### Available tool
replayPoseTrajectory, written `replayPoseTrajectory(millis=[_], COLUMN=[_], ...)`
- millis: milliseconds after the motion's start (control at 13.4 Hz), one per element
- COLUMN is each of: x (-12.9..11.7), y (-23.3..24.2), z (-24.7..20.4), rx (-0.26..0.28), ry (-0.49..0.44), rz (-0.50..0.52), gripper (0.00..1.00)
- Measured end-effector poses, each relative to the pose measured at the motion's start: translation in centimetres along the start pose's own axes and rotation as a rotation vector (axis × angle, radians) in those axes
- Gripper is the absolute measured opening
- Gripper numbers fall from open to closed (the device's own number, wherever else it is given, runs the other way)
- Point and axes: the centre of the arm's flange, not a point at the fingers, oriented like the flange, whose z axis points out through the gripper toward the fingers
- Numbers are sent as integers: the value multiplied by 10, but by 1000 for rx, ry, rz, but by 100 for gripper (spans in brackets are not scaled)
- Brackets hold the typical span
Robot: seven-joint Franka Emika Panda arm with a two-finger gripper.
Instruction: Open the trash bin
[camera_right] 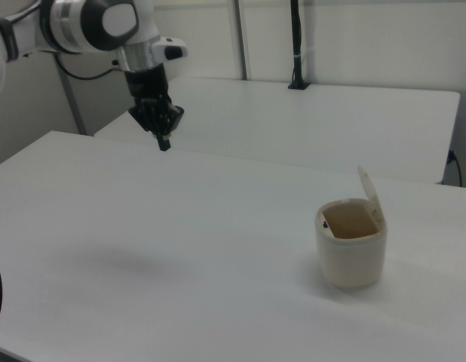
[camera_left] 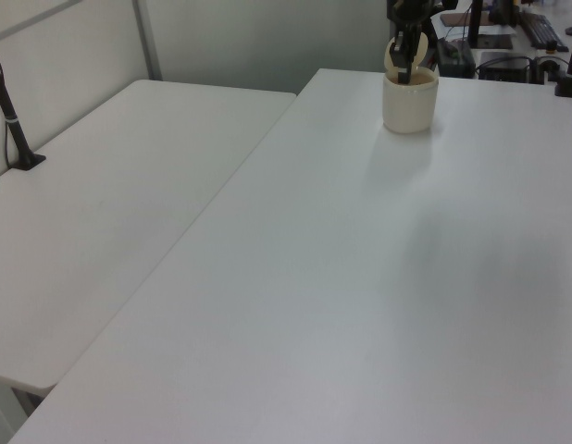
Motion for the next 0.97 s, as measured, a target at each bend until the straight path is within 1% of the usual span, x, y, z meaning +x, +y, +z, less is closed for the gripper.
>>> replayPoseTrajectory(millis=[74,223,372,521,595,744,818,967], x=[-4,-13,-16,-16,-16,-18,-19,-22], y=[-4,-9,-9,-9,-8,0,3,7], z=[-3,-9,-10,-8,-9,-12,-14,-20], rx=[1,1,1,1,1,0,0,-1], ry=[-12,-38,-46,-49,-49,-43,-40,-28], rz=[-7,-17,-16,-16,-14,0,5,12], gripper=[2,7,28,59,67,93,100,100])
